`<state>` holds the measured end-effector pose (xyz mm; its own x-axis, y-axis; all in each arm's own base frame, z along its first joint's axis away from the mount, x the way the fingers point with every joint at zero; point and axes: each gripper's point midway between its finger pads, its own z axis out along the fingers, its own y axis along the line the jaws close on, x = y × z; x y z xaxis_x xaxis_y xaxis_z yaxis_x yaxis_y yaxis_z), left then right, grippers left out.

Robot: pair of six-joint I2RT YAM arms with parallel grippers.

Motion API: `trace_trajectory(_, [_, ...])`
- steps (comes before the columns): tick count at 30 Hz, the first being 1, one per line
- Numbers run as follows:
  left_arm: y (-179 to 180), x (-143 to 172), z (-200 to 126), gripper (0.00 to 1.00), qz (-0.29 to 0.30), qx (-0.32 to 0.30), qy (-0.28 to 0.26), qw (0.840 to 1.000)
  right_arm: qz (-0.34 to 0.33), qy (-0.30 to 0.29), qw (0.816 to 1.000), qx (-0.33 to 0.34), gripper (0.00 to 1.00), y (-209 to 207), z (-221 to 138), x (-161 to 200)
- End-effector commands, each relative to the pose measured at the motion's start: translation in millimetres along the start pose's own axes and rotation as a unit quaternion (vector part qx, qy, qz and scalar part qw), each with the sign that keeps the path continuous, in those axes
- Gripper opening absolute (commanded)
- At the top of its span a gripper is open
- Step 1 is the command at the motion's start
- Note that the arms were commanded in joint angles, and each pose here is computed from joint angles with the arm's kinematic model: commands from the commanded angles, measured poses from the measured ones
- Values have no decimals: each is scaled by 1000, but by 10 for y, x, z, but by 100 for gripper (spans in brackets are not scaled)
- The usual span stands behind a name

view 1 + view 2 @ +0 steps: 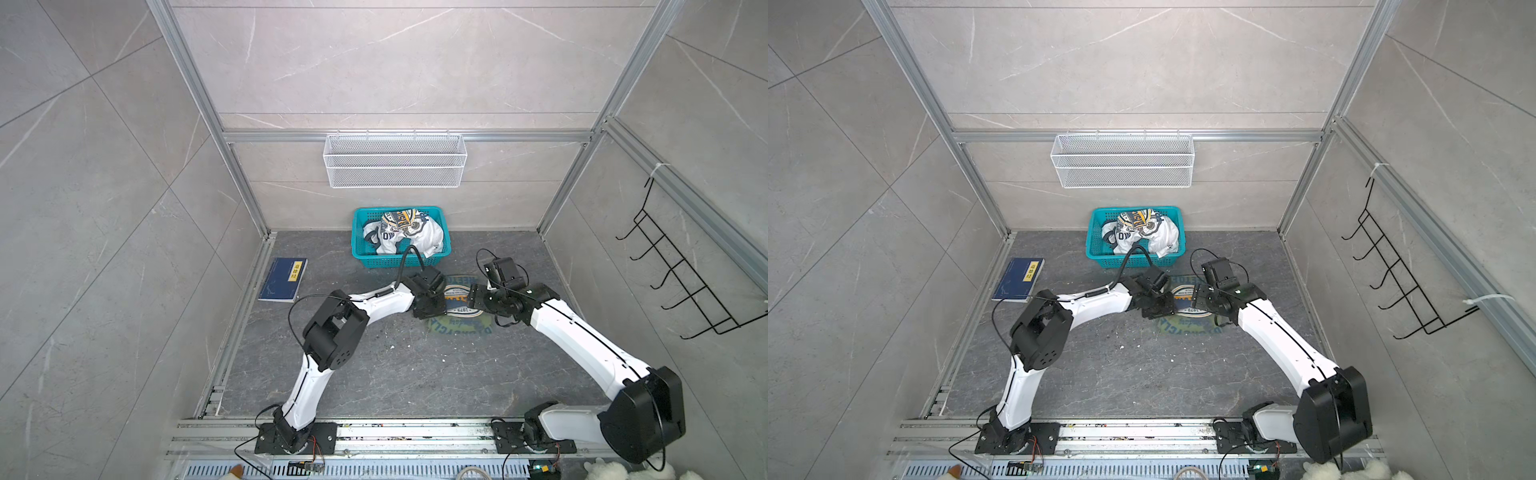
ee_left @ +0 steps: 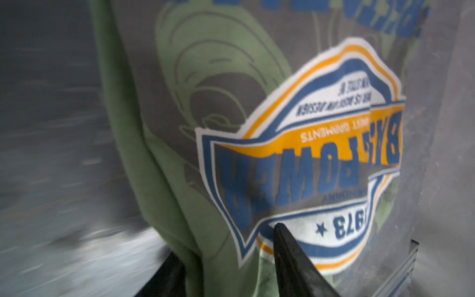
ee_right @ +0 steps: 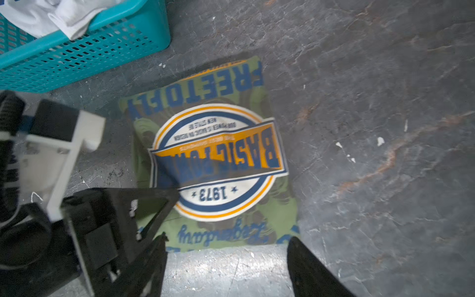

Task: Fold and stack tank tops
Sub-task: Move the tank top to the middle-right of the table, then move the tank top to the top-right of the table.

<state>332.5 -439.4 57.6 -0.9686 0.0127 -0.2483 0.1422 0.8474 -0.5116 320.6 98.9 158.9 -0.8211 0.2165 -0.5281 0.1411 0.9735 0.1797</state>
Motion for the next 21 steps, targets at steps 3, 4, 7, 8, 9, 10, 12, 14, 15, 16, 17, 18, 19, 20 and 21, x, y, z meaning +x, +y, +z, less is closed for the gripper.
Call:
trace_trajectory(3, [-303,-223,-64,54,-9,23,-16,1000,6,12,999,42,76,-285,-172,215])
trace_trajectory(4, [-311,-242,-136,55,-7,23,-23,999,10,13,999,42,76,-302,-192,242])
trace_trajectory(7, [-262,-260,-451,59,1,7,-47,999,27,24,999,30,76,-315,-212,378])
trace_trajectory(8, [-212,-250,-577,61,5,-3,-59,998,33,31,999,24,76,-314,-192,449])
trace_trajectory(9, [-139,-248,-718,62,7,-14,-72,997,42,39,998,19,76,-322,-169,525])
trace_trajectory(10, [-29,-219,-816,63,6,-28,-79,996,51,46,998,9,76,-305,-134,602])
trace_trajectory(12, [120,-203,-1093,64,8,-44,-109,993,68,63,996,-15,75,-240,-37,774])
trace_trajectory(14, [295,-169,-1365,65,15,-67,-141,988,80,79,993,-32,75,-143,60,958])
trace_trajectory(15, [350,-169,-1509,66,17,-73,-160,984,79,83,993,-31,75,-108,96,1033])
trace_trajectory(16, [421,-139,-1615,67,19,-78,-172,982,76,84,993,-28,75,-74,136,1104])
trace_trajectory(17, [481,-116,-1688,68,20,-81,-180,980,74,86,993,-26,76,-46,175,1159])
trace_trajectory(18, [558,-88,-1770,69,18,-83,-188,979,71,90,993,-26,76,-11,224,1209])
trace_trajectory(19, [616,-66,-1834,69,18,-84,-195,977,69,95,993,-24,76,14,273,1245])
trace_trajectory(20, [691,-44,-1901,69,17,-89,-204,975,67,99,993,-21,76,34,332,1272])
trace_trajectory(21, [763,-19,-1963,70,17,-94,-212,973,63,102,993,-9,76,23,408,1297])
